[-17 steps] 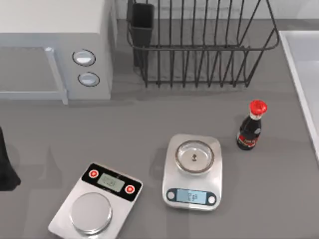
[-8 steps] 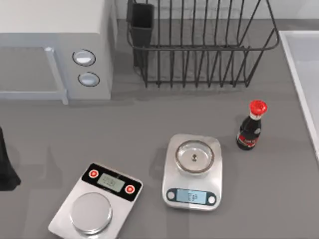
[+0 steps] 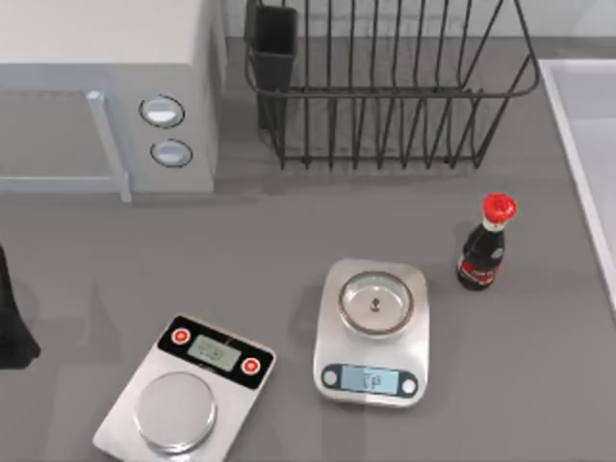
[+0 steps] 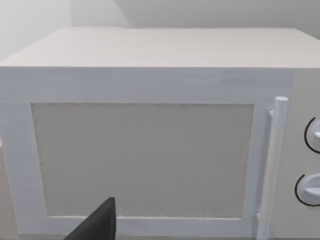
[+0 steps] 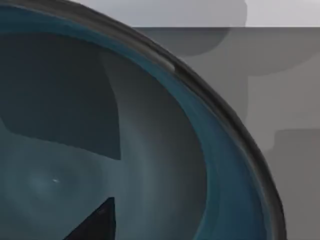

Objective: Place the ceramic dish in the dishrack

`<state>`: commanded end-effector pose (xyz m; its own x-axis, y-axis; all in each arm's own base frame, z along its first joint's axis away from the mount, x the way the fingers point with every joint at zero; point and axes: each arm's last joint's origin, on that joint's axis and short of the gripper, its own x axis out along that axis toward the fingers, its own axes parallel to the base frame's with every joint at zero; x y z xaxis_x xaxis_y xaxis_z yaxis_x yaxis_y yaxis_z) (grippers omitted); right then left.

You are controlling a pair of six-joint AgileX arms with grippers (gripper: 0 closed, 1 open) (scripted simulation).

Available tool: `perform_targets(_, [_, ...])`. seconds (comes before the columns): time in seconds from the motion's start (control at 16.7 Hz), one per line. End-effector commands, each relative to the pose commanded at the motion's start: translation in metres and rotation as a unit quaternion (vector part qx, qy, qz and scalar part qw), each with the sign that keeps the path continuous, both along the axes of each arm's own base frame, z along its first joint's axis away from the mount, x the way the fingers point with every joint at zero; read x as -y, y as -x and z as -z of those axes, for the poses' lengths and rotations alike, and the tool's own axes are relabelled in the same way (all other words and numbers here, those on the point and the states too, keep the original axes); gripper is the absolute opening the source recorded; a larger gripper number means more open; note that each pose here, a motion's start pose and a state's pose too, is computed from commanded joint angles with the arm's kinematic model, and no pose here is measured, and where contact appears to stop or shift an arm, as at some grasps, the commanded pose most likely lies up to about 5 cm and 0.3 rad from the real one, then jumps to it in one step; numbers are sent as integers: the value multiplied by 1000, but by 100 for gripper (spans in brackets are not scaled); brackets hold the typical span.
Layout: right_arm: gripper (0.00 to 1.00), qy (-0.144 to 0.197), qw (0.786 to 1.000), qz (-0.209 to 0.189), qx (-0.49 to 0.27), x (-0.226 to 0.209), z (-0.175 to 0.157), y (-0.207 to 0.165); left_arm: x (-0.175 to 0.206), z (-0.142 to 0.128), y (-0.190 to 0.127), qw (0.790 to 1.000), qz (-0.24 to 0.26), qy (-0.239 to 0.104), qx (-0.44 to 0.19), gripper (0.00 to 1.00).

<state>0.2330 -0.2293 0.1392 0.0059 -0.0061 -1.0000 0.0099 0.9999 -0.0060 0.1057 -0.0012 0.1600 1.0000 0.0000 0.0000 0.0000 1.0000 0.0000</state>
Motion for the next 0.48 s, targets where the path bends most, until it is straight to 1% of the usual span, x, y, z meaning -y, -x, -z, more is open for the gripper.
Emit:
perform_targets(0.12, [100, -3, 1000, 0, -3, -1, 10, 2, 0, 0, 0, 1000, 0, 0, 0, 100])
perform_targets(0.36, [100, -3, 1000, 0, -3, -1, 10, 2, 0, 0, 0, 1000, 0, 0, 0, 100])
perform_targets(0.48, [85, -3, 1000, 0, -3, -1, 10, 2, 0, 0, 0, 1000, 0, 0, 0, 100])
